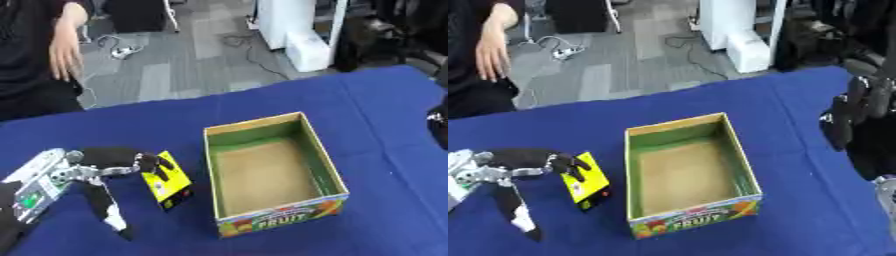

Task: Pick up objects on the table and place them in the box.

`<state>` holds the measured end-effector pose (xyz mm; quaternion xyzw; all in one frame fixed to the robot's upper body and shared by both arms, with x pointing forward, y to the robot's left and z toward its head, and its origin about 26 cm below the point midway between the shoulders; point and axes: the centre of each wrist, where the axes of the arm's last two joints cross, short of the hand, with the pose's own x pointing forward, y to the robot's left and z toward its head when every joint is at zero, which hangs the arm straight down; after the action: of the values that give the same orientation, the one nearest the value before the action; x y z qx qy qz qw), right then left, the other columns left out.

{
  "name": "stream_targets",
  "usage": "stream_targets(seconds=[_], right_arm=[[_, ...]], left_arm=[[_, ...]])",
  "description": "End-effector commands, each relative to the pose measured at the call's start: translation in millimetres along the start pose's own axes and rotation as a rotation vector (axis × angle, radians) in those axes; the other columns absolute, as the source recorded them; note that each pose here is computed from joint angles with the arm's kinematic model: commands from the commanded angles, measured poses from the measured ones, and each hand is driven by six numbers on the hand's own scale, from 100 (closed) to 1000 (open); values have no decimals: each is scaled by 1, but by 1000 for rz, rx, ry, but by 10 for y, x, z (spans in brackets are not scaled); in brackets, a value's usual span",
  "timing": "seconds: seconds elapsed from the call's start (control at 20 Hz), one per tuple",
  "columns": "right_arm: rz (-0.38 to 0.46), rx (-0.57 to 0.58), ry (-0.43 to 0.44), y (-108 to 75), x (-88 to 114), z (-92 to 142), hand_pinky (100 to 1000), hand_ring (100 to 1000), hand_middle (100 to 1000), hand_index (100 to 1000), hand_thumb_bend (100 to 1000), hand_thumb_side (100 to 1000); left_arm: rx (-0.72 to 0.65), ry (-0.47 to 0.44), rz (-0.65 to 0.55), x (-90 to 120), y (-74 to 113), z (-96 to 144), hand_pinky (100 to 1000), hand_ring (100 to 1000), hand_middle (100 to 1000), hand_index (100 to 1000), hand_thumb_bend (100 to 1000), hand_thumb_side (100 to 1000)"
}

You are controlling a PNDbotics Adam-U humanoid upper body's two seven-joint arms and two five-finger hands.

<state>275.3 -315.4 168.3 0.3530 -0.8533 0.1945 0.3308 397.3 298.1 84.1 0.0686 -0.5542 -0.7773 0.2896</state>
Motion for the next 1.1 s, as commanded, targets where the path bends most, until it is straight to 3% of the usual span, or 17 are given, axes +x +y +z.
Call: stream_targets(seconds=[0.05, 1.1], right_arm=[[15, 27, -9, -13, 66, -70, 147, 311, 391, 501, 100, 1000], [6, 32, -13, -16, 70, -95, 147, 311, 391, 501, 100, 1000]], left_arm=[[-159, -130, -125, -48, 136, 51, 949, 867, 934, 889, 805, 685], [-199, -150, -171, -120, 206, -126, 975, 891, 935, 886, 822, 688]])
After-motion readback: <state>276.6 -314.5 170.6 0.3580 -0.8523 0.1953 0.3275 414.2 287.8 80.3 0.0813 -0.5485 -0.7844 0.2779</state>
